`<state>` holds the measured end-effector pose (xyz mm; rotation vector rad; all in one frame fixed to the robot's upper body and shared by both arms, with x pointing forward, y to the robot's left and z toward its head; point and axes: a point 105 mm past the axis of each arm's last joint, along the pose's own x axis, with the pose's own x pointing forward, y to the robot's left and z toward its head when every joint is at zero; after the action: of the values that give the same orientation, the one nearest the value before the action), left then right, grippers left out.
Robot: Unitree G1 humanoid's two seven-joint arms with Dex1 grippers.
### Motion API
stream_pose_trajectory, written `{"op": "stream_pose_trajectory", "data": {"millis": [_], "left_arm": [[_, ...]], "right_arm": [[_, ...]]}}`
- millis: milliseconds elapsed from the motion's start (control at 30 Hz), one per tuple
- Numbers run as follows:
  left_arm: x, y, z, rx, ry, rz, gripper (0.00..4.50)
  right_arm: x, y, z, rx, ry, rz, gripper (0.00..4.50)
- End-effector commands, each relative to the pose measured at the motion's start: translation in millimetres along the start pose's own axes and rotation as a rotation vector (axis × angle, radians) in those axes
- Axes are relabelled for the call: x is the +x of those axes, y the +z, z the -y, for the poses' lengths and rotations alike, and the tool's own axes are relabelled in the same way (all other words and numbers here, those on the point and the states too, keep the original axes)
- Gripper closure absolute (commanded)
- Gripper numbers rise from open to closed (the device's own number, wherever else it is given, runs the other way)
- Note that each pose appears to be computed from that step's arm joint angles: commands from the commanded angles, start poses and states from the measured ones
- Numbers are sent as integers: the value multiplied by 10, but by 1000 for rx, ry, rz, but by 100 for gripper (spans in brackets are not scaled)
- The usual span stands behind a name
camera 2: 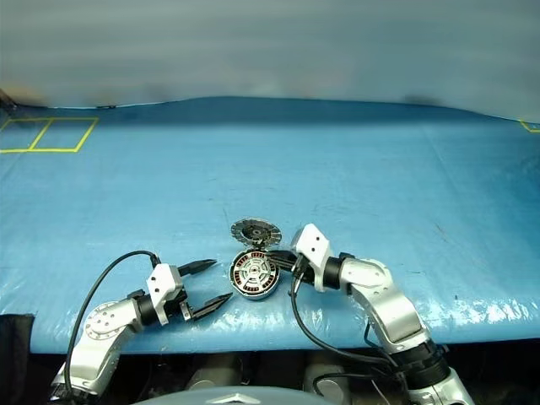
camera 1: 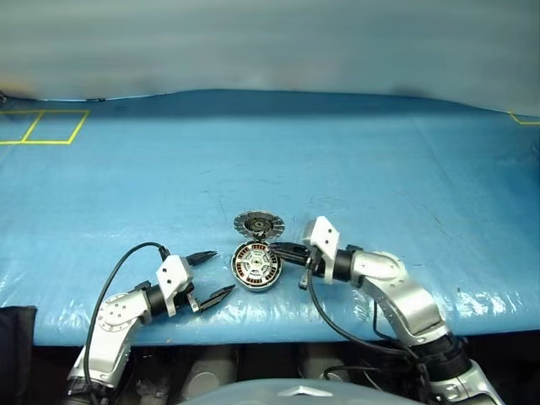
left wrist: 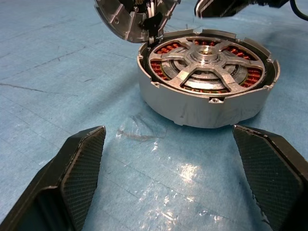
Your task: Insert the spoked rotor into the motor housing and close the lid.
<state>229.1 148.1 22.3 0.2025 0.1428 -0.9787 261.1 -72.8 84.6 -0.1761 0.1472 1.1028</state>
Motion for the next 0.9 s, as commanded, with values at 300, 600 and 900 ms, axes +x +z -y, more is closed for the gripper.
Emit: {"op": "stream_pose_trajectory", "data": {"millis": [300, 600, 900], "left_arm": [[30, 173, 8, 34, 5, 43, 0], [-34, 210, -11, 31, 31, 38, 0], [-231, 165, -34, 36, 37, 4, 0]], "right_arm": [[-174, -76, 553, -101, -251, -148, 448], [300, 479, 272, -74, -9, 124, 448], [291, 434, -213, -99, 256, 96, 448]]}}
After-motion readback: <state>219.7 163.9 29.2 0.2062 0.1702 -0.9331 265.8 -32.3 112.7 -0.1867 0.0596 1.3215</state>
